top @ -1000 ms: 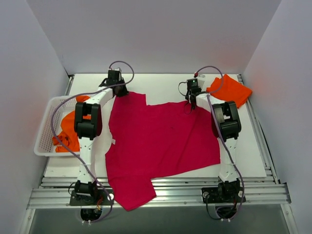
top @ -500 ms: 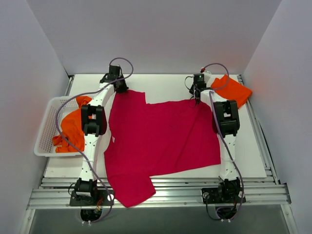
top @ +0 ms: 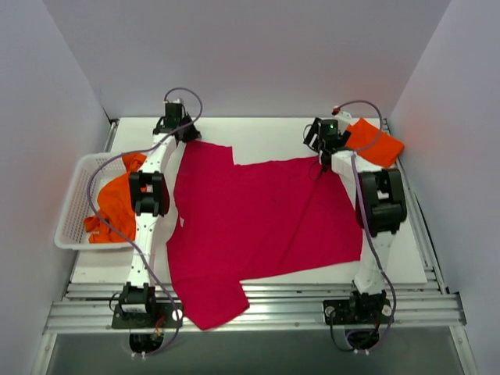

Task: Fold and stack the t-shirts
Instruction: Flatten out the tshirt

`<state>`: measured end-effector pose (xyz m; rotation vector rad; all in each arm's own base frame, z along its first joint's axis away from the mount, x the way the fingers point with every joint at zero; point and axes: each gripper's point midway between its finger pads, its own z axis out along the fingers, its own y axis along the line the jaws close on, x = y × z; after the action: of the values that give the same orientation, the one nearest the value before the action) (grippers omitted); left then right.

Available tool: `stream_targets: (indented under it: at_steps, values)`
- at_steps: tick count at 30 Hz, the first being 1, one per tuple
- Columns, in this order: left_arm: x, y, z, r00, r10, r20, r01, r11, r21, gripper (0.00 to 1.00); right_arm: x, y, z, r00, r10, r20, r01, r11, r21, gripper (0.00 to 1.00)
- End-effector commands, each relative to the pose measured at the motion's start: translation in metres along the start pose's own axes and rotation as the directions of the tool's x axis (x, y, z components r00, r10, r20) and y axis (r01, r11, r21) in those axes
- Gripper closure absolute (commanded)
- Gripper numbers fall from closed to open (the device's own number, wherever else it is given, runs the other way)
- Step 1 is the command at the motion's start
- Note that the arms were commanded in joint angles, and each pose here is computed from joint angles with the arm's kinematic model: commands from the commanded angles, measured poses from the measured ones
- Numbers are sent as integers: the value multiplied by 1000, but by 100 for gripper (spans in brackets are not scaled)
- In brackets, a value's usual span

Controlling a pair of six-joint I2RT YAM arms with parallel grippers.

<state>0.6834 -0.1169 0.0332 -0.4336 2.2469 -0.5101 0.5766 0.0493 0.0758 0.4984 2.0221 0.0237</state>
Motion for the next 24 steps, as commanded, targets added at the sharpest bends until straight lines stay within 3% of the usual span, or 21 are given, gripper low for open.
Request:
stream_targets:
  at_steps: [1,3,4,6,8,11,14,16,17,18,20,21,22,24]
  values:
    - [-44,-43,-8,991,-15,136,-13,980,198,90,-96,11,-63,959,69,274,-57,997,-49,23]
    - [-44,-49,-13,987,-13,160,-21,977,212,72,-111,14,-88,945,79,318,-62,996,-62,23]
    - [-88,-79,-46,957,-13,290,-67,962,265,44,-107,12,-95,945,66,320,-49,997,-60,23]
    - [-118,-101,-77,914,3,405,-130,949,287,22,-115,17,-112,937,66,342,-43,996,-74,23]
    - [-144,-124,-120,879,13,477,-177,938,299,8,-111,24,-121,939,52,339,-26,996,-83,23]
    - [-162,-148,-175,861,30,507,-214,927,308,7,-103,26,-132,945,42,324,-16,996,-83,23]
    - [-135,-145,-198,903,74,423,-195,948,250,18,-93,27,-144,947,42,319,-12,995,-96,23]
    - [-124,-139,-217,901,99,421,-193,963,186,27,-93,26,-152,945,56,322,-22,994,-107,23]
    - [-92,-117,-200,928,114,354,-172,975,137,33,-90,27,-154,948,60,314,-26,993,-111,23]
    - [-78,-114,-198,931,126,343,-174,978,113,49,-87,24,-158,950,61,306,-28,993,-112,24]
    - [-54,-105,-200,945,128,300,-164,982,98,68,-83,22,-163,953,64,297,-32,993,-114,24]
    - [-23,-91,-188,964,132,232,-154,985,77,89,-81,21,-169,953,66,294,-32,992,-120,24]
    - [-10,-85,-186,969,131,207,-146,988,59,97,-79,20,-172,953,69,294,-34,992,-122,24]
    - [27,-68,-174,983,133,127,-137,990,30,98,-77,17,-181,953,73,293,-37,991,-128,24]
